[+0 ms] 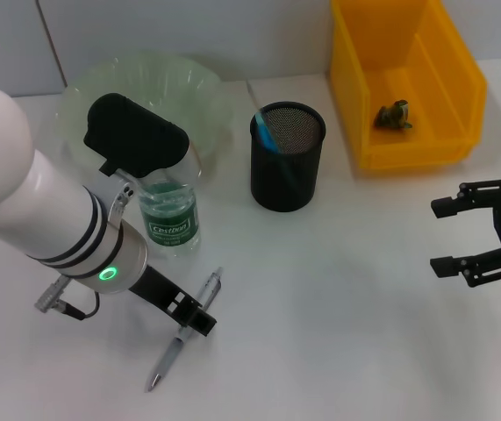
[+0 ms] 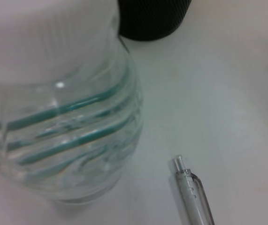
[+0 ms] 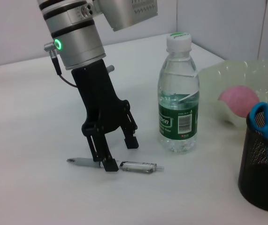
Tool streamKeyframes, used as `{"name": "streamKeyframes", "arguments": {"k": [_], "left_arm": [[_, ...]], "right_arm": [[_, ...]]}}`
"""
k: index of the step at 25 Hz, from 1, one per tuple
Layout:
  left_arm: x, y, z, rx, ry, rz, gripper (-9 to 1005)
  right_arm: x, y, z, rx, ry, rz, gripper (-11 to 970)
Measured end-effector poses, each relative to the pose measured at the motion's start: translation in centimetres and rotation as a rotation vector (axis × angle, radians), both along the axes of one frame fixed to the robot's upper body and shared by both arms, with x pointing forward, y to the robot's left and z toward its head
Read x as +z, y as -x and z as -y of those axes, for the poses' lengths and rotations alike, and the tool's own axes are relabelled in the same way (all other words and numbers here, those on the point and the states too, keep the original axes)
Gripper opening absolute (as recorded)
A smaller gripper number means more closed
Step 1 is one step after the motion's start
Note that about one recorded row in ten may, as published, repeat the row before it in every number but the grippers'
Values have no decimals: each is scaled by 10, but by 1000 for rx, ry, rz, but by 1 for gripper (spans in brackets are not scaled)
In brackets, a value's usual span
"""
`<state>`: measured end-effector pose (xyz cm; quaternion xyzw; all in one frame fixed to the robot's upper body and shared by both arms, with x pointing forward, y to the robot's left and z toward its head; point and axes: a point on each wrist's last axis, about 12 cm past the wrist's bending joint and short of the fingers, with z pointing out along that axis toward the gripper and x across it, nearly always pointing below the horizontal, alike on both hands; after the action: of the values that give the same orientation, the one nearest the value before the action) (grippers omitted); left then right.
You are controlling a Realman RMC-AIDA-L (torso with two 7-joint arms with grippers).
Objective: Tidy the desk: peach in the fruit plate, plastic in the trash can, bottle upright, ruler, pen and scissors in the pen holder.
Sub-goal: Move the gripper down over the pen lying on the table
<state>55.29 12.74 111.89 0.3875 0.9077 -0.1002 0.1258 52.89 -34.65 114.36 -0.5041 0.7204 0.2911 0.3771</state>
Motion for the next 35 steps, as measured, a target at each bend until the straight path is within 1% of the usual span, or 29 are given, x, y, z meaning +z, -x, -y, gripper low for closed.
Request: {"name": "streamKeyframes", "arguments": {"k": [11,18,31,35], "left_arm": [[-1,2,1,-10,-10,-6,761],[-5,4,1,-28,-41,-12,760],[-1,3,4,-39,-44,-10,758],[0,3,5,-42,-44,-11,636]], "right_arm": [[2,-6,-8,9,-8,18,827],[2,-9,-11,8,-8,26,827],[2,-13,-15,4,-6,35,826],[3,-14,-17,8,-6,38,826]]}}
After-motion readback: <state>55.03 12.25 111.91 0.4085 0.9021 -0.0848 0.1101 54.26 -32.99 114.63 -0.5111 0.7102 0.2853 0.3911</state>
